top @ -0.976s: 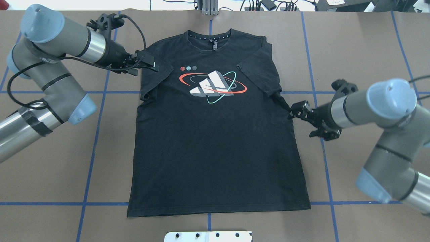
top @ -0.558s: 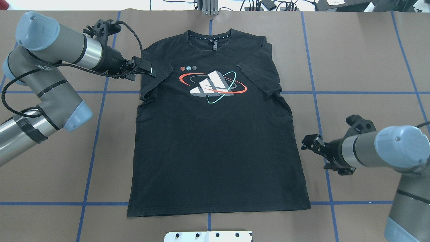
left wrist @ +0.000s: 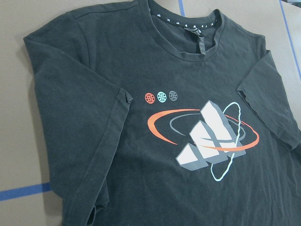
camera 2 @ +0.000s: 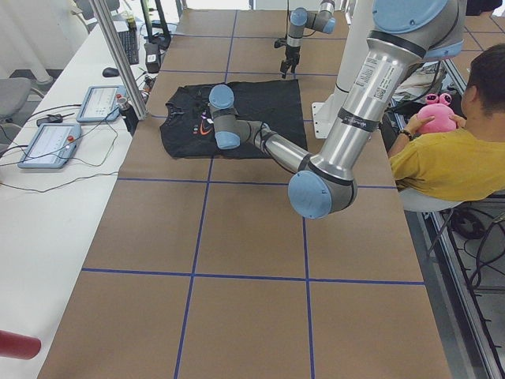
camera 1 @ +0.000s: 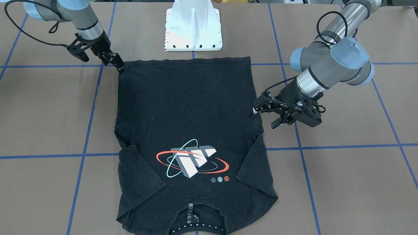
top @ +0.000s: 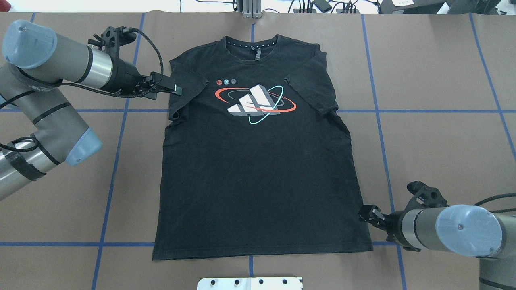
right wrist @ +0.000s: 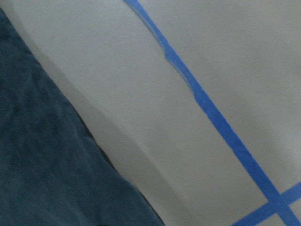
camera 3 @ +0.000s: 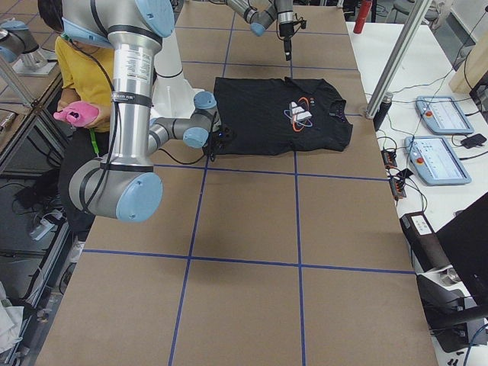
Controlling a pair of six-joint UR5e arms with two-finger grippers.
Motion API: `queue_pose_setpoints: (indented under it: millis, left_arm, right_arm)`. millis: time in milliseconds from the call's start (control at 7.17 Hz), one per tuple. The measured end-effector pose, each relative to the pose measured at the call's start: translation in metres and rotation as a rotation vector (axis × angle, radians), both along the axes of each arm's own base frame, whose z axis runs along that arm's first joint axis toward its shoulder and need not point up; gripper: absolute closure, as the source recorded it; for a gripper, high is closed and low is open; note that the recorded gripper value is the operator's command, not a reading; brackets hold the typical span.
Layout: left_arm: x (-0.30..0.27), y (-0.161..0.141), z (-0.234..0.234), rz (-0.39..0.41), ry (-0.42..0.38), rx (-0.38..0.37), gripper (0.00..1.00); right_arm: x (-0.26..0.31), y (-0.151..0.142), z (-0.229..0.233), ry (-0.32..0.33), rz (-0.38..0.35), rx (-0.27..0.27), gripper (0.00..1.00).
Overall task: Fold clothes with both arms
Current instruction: 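Move both grippers to the hem corners nearest the robot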
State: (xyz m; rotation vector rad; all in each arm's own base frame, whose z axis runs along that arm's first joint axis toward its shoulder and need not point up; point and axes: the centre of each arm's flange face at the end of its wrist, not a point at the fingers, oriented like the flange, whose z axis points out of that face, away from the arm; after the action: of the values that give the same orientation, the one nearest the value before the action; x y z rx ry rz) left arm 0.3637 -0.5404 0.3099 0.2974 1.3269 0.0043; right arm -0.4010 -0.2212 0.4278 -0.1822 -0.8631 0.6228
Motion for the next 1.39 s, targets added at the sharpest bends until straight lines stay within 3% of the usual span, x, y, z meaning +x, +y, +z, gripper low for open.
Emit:
queue_pose_setpoints:
  millis: [558,836,1115,1394]
  left_arm:
    - [-0.002,0.001,0.002,-0.016,-0.003,-0.009,0.00]
    - [-0.001,0.001,0.005,-0.015,-0.006,-0.013,0.00]
    - [0.000,0.002,0.008,-0.013,-0.009,-0.016,0.00]
    - [0.002,0.003,0.012,-0.010,-0.014,-0.021,0.00]
  right_arm:
    - [-0.013,0.035,0.003,0.013,-0.060,0.024,0.27]
    - [-0.016,0.043,0.002,0.013,-0.071,0.033,0.50]
    - [-0.015,0.046,0.003,0.016,-0.070,0.041,1.00]
    - [-0.011,0.046,-0.001,0.011,-0.070,0.044,1.00]
